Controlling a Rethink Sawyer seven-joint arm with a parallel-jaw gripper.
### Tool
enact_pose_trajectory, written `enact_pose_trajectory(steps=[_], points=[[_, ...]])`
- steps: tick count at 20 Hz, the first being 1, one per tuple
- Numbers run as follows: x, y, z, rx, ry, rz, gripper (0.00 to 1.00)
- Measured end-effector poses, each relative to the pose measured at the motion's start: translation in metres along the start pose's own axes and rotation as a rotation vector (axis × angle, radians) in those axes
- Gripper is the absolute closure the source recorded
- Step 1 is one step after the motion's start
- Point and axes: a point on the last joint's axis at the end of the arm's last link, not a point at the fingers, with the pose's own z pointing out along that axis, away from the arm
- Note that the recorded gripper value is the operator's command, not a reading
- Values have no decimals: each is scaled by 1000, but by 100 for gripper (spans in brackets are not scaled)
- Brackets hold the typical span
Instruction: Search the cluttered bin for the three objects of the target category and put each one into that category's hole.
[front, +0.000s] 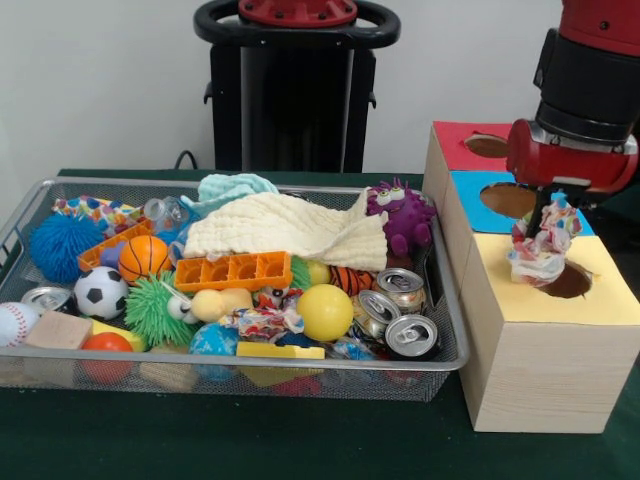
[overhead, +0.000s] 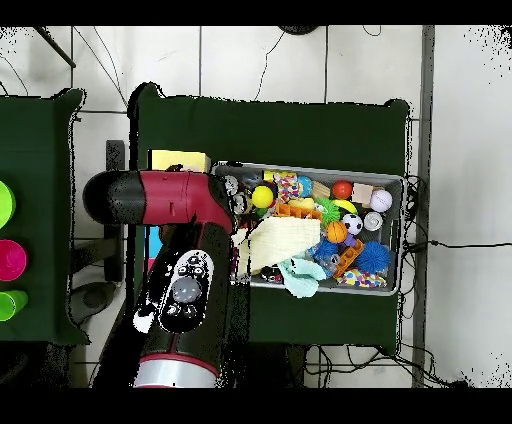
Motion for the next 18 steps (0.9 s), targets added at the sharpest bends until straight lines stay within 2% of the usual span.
enact_pose_trajectory(steps=[18], points=[[-4, 6, 8, -29, -5, 42, 100]])
